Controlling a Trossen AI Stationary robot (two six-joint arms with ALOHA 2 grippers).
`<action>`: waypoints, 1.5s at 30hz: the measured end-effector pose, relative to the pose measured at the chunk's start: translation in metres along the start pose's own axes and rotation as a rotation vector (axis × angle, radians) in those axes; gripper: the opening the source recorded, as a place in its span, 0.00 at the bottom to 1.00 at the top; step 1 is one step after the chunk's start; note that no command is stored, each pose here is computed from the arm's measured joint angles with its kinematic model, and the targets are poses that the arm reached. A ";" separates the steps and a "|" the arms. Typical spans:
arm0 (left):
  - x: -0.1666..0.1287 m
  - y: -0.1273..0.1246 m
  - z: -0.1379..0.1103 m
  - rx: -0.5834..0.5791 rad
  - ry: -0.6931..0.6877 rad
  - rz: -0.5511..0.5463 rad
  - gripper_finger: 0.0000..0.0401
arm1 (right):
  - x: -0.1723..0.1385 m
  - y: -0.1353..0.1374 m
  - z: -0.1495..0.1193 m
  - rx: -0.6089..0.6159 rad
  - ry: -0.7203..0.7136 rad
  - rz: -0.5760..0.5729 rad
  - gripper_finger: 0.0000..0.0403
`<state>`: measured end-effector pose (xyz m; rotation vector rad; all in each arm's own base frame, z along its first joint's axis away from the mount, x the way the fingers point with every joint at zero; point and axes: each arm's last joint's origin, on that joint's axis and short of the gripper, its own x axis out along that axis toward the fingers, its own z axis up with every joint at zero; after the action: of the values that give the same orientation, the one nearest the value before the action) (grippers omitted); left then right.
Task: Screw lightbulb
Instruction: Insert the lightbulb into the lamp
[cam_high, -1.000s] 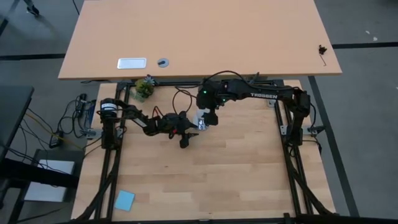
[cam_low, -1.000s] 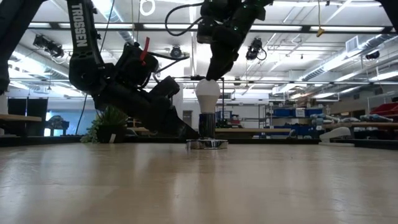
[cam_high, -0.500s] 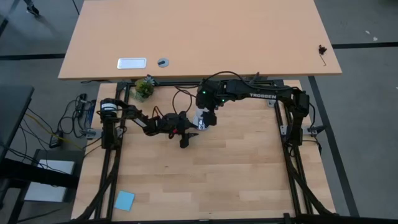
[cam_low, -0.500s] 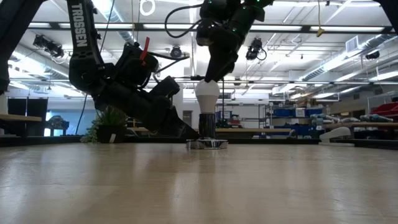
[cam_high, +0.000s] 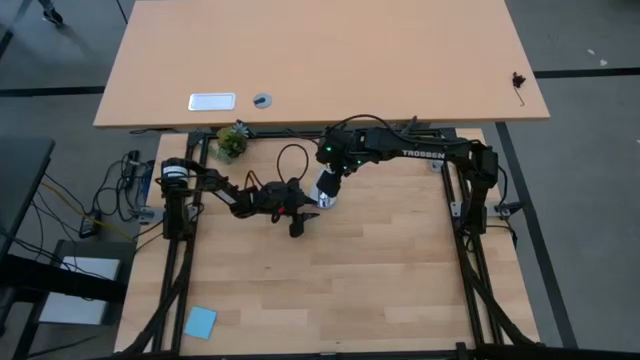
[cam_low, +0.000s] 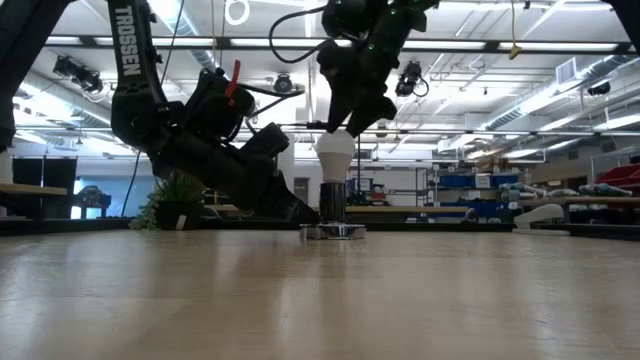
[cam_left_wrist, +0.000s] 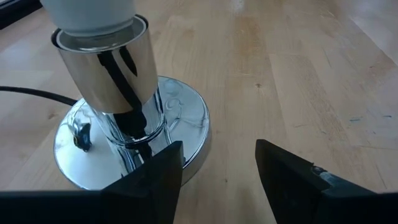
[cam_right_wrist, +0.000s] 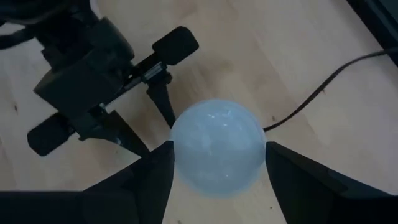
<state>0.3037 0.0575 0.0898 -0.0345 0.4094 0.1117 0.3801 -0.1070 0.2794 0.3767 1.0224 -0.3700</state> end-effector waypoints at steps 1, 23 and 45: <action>0.000 0.000 0.000 0.000 0.000 0.000 0.52 | 0.000 0.000 0.000 -0.019 -0.004 0.000 0.65; 0.000 0.003 0.000 -0.003 0.006 0.086 0.07 | -0.025 0.001 0.006 -0.362 -0.115 -0.036 0.68; -0.001 0.007 -0.002 -0.040 0.021 0.113 0.00 | -0.020 0.052 -0.017 -0.621 -0.057 -0.175 0.72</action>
<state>0.3017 0.0647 0.0884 -0.0518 0.4305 0.2308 0.3827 -0.0509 0.2957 -0.2814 1.0617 -0.2013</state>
